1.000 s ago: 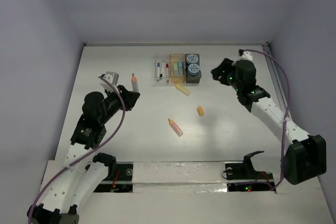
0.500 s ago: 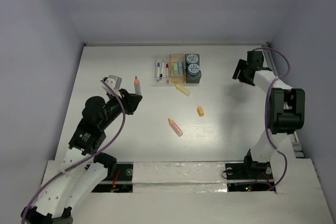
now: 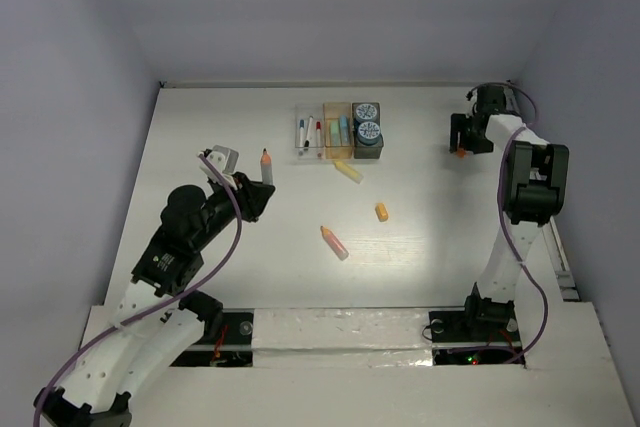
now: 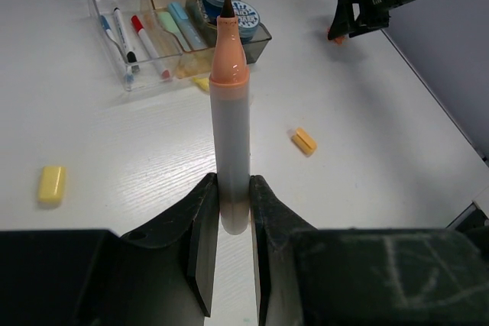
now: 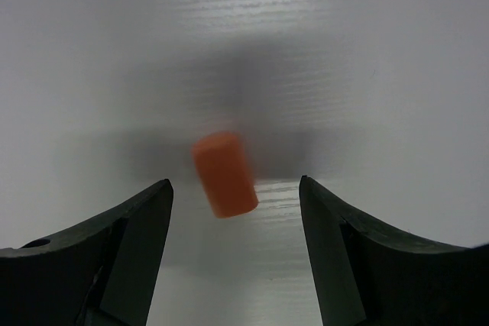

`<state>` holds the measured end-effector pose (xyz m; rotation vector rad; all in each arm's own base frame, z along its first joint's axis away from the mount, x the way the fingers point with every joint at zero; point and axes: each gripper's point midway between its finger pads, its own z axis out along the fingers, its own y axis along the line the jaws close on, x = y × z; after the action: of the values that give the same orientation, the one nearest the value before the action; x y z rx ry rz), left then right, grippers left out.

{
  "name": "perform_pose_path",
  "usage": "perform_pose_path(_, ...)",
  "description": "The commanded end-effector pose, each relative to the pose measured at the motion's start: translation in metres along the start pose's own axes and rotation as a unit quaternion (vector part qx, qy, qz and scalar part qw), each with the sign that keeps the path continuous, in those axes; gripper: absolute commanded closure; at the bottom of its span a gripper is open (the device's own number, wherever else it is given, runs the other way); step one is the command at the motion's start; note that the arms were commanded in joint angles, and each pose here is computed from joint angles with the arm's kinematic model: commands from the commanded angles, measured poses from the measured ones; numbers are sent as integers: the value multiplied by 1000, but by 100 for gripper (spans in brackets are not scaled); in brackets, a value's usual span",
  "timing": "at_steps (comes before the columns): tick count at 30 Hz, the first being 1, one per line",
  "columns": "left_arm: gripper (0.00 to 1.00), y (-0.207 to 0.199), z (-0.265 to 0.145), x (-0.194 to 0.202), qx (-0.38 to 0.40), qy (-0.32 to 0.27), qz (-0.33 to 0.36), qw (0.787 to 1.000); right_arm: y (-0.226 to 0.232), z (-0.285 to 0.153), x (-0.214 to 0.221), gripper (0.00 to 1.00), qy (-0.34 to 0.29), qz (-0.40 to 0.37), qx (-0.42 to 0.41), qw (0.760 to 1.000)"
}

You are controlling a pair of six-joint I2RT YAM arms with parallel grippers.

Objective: Sort the stationery into containers
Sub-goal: Pick up the pen cap from the center of the board.

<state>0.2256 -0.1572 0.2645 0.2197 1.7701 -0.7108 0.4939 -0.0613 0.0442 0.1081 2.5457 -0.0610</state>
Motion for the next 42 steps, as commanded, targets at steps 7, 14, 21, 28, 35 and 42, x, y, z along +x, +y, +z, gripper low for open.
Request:
perform_pose_path(7, 100, -10, -4, -25, 7, -34, 14, 999, 2, 16, 1, 40, 23, -23, -25, 999)
perform_pose_path(14, 100, -8, -2, -24, 4, -30, 13, 999, 3, 25, 3, 54, 39, -18, -27, 999)
perform_pose_path(21, 100, -7, 1, -22, 2, -26, 14, 1000, 11, 21, -3, 79, 44, 5, -45, 998)
perform_pose_path(28, 100, -5, 5, -18, 2, -17, 11, 1000, 31, -33, -39, 96, -47, 43, -49, 997)
perform_pose_path(35, 100, 4, 13, -10, -9, 2, 7, 1000, 184, -151, -64, 97, -204, 13, -211, 956)
perform_pose_path(42, 100, 5, 23, 3, -1, 31, 3, 1000, 332, -260, -38, 98, -258, 6, -407, 876)
